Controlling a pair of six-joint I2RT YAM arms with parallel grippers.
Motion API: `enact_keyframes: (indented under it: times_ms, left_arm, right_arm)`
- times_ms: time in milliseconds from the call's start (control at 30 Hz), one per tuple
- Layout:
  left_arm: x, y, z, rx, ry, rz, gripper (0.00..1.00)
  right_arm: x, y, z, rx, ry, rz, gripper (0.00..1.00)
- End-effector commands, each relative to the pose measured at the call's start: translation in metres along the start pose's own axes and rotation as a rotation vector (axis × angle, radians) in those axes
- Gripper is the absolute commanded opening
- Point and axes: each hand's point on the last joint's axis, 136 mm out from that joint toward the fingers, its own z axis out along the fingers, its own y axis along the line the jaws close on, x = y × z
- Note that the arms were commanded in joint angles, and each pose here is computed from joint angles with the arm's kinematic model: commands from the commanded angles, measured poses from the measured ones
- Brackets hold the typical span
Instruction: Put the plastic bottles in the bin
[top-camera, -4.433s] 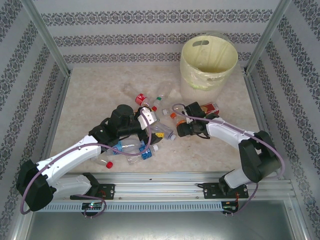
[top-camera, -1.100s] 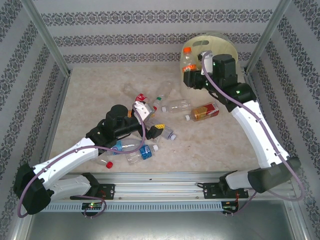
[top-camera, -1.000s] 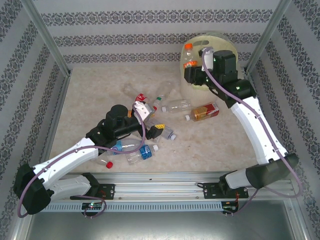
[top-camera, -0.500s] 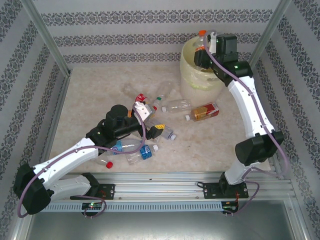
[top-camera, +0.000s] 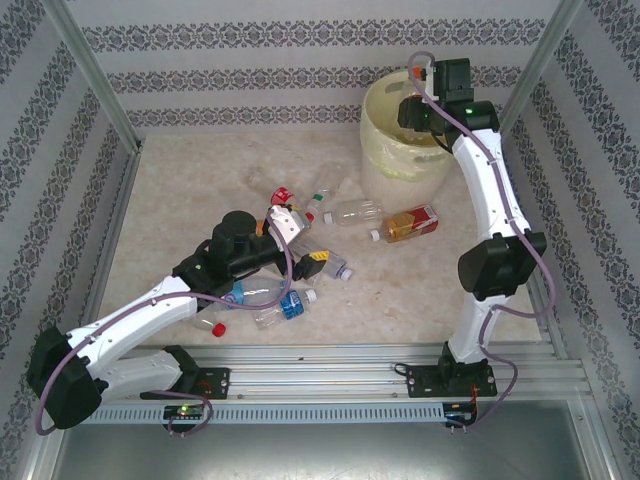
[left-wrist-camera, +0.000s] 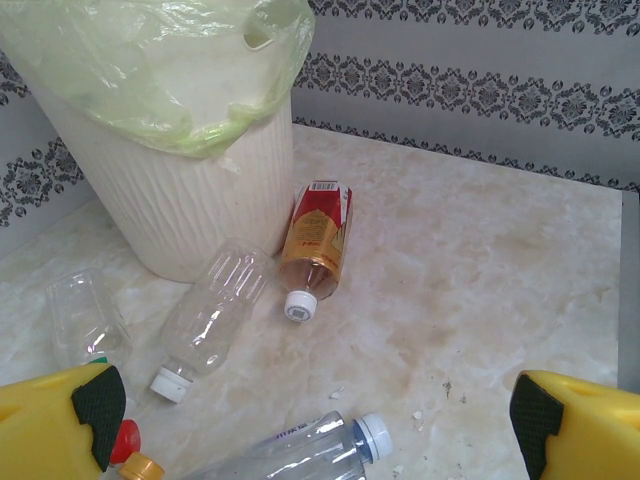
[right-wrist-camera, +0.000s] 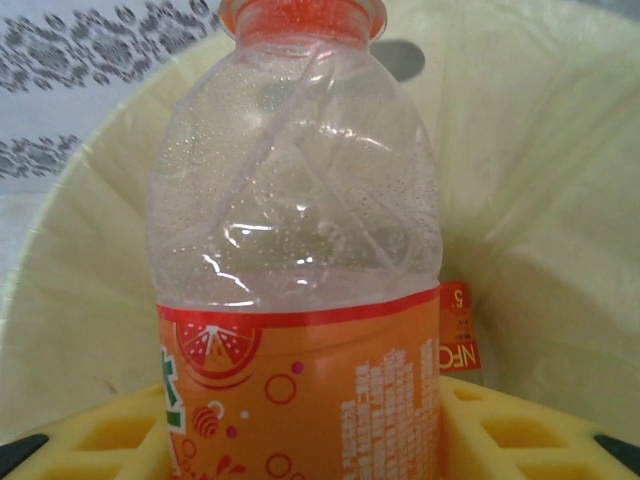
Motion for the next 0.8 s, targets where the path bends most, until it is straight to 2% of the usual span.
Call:
enact_keyframes:
  times_ms: [0,400,567,767]
  left_arm:
    - [-0.005,-0.006,0.001,0.019,-0.025,0.04,1.0]
    - [0.0,-0.011,0.004,0.052,0.001,0.055,1.0]
    - [0.001,-0.011,0.005,0.054,0.005,0.057,1.0]
    - [0.002,-0.011,0.006,0.057,0.011,0.055,1.0]
  right_arm:
    - [0.006,-0.009,0.008,0.019,0.05,0.003,0.52]
    - [0.032,-0.026,0.043,0.072,0.209,0.037,0.53]
    - [0.038,-0.026,0.046,0.065,0.233,0.04,0.57]
    - [0.032,-0.021,0.039,0.042,0.213,0.047,0.69]
